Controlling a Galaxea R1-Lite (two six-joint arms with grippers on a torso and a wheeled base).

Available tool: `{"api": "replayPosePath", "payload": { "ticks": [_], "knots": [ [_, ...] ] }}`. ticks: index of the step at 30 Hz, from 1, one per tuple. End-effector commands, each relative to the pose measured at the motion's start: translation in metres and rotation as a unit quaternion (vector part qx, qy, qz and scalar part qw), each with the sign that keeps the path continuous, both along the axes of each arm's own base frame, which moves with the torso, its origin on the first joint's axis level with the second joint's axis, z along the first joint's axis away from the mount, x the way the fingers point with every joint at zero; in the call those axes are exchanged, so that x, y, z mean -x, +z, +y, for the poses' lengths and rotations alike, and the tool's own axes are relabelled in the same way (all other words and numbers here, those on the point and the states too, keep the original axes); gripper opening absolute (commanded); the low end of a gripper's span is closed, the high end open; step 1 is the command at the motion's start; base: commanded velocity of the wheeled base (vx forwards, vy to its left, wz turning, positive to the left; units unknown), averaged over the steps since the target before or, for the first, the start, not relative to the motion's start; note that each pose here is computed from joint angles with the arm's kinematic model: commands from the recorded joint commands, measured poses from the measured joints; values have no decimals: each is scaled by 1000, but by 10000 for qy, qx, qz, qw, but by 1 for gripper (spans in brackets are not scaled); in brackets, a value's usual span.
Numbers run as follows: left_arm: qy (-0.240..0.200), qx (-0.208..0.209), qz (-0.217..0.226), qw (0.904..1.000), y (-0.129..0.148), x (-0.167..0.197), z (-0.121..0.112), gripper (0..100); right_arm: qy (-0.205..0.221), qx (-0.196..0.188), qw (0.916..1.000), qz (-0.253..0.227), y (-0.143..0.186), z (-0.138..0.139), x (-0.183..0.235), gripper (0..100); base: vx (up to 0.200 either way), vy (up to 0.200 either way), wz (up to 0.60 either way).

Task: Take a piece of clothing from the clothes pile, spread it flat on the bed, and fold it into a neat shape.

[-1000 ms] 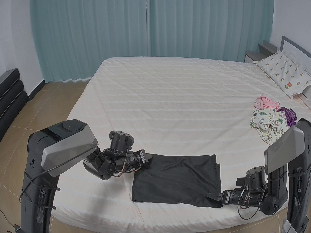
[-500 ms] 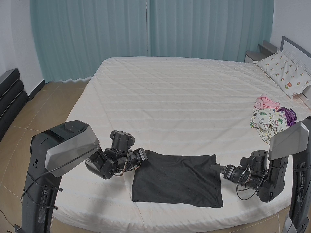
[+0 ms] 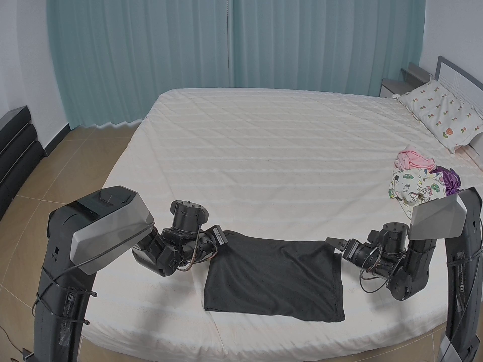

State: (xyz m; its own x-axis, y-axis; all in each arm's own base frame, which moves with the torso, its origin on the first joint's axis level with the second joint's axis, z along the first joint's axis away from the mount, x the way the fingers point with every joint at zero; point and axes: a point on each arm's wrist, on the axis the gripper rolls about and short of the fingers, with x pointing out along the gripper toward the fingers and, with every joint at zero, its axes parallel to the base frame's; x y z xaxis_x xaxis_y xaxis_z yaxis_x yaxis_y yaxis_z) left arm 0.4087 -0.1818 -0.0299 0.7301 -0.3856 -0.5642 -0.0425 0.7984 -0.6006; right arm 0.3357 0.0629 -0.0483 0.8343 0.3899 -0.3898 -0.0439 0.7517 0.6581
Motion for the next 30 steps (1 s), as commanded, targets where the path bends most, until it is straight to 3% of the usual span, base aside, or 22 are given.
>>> {"api": "replayPosePath", "payload": {
  "ticks": [1, 9, 10, 18, 30],
  "knots": [
    [16, -3, 11, 10000, -1, 0, 1, 0, 114, -32, 9998, -146, -2, 11, -18, 100, 0, 0, 0],
    [8, -12, 32, 10000, -1, 2, 1, 0, 268, -36, 9995, -184, -7, 26, -27, 100, 0, 0, 0],
    [8, -12, 32, 10000, -1, 2, 1, 0, 271, -22, 9995, -150, -7, 26, -27, 0, 0, 0, 0],
    [27, -34, 48, 10000, -3, 2, 1, 0, 59, 125, 9999, 30, -8, 18, -22, 0, 0, 0, 0],
    [108, -80, 19, 9999, -3, -1, 1, 0, -186, 85, 9997, -112, -10, 7, -17, 0, 0, 0, 0]
  ]
}}
